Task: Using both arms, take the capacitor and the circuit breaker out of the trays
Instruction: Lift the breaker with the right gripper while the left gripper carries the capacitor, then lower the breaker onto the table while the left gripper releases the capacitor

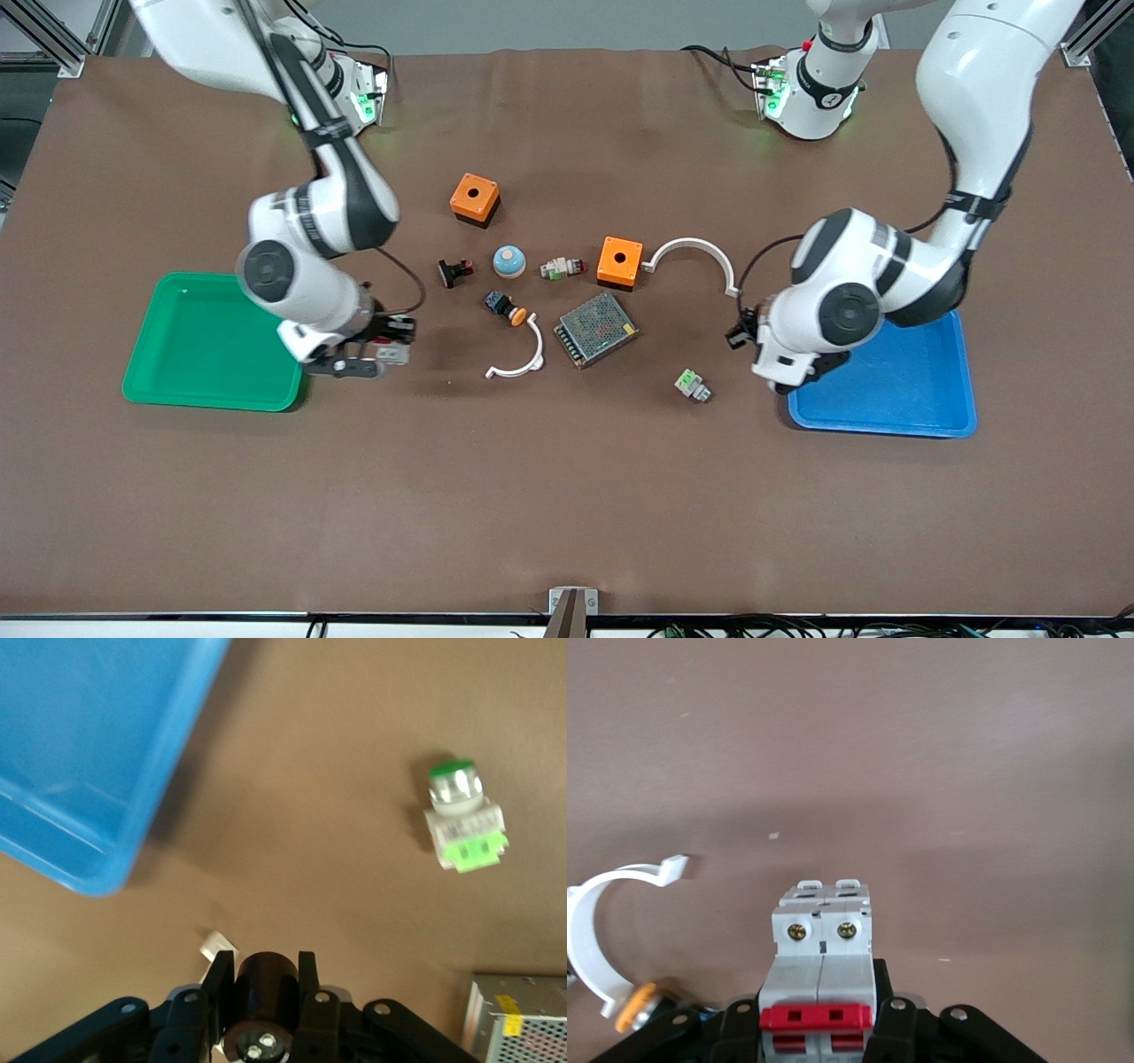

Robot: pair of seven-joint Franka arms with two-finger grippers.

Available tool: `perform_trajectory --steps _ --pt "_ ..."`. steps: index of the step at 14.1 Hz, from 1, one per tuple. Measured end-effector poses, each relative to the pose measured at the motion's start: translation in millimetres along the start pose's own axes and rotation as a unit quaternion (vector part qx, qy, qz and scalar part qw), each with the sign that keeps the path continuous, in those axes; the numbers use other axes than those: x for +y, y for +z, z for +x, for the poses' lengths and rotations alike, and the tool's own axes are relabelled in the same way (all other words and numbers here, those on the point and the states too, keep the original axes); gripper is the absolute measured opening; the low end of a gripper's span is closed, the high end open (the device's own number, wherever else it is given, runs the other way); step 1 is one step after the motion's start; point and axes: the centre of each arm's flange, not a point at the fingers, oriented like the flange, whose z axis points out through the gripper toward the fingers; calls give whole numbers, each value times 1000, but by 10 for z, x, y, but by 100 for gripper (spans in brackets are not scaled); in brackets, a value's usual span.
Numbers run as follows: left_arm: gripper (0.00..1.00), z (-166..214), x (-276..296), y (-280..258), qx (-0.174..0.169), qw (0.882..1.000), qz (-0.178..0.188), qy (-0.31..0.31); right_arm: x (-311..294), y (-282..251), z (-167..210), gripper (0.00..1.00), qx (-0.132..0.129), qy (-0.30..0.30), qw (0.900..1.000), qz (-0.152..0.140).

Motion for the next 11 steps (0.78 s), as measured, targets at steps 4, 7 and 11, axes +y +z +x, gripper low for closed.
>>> perform_trajectory --steps 4,7,11 --pt "33 -361 225 496 -14 1000 18 -9 -387 386 -165 40 6 8 1000 -6" --pt "33 -460 200 786 -10 1000 4 -19 -625 527 -247 40 7 21 1000 -18" --pt "33 -446 220 876 6 999 -37 -25 -768 713 -283 40 16 30 998 -46"
